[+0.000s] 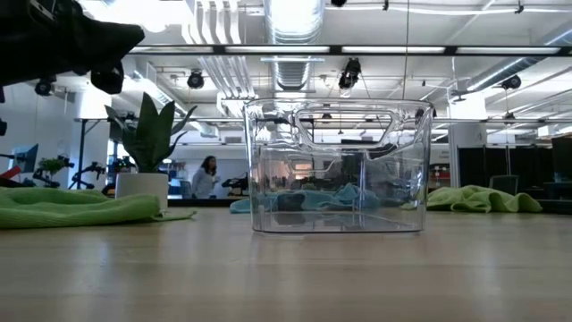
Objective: Fold microfiber towels
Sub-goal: Fold the blue microfiber cloth
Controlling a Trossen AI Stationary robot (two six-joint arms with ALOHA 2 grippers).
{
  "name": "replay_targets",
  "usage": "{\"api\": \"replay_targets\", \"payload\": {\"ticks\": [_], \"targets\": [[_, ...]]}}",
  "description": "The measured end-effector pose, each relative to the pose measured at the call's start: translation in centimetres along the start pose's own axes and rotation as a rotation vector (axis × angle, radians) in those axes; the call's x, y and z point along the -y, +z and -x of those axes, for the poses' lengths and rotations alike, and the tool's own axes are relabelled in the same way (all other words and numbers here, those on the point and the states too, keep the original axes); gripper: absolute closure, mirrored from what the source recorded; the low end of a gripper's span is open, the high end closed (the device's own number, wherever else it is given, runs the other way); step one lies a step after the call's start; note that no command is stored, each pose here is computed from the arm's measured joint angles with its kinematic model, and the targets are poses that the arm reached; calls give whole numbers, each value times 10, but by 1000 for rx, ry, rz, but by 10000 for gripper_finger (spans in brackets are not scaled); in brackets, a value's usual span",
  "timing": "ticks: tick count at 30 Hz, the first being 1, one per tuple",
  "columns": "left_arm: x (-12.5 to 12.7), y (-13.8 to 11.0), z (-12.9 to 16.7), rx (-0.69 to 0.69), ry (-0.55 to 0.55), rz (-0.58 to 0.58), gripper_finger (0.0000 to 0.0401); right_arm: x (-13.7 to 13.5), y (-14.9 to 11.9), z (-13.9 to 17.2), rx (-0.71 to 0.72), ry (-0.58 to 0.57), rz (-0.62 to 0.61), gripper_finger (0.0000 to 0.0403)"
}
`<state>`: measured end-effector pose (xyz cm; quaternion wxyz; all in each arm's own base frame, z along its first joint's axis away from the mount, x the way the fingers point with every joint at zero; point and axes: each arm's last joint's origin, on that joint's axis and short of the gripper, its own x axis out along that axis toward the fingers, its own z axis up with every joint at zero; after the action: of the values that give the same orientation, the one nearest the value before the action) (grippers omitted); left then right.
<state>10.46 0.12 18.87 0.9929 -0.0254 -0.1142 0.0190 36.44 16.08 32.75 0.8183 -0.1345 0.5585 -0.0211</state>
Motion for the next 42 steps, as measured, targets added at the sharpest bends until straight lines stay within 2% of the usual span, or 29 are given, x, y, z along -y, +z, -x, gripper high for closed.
{"api": "replay_targets", "payload": {"ticks": [5, 9, 13, 20, 25, 30, 33, 36, 42], "targets": [[0, -2, -1, -20, 0, -1, 374, -16, 16, -25, -81, 106, 13, 174], [0, -4, -2, -36, 1, -2, 374, -26, 26, -36, -83, 142, -3, 158], [0, -5, -3, -51, 2, -2, 373, -30, 29, -46, -99, 131, -33, 161], [0, -7, -4, -67, 2, -3, 373, -18, 30, -69, -155, 113, -68, 172], [0, -6, -4, -59, 1, -2, 373, -9, 32, -88, -210, 163, -100, 172], [0, -6, -4, -55, 0, -2, 373, -11, 31, -107, -263, 193, -98, 177], [0, -5, -4, -53, 0, -2, 373, -13, 31, -114, -279, 190, -94, 192], [0, -6, -4, -55, 1, -3, 373, -15, 30, -122, -297, 187, -80, 226], [0, -7, -4, -65, -2, -1, 373, -15, 30, -125, -290, 176, -43, 344]]}}
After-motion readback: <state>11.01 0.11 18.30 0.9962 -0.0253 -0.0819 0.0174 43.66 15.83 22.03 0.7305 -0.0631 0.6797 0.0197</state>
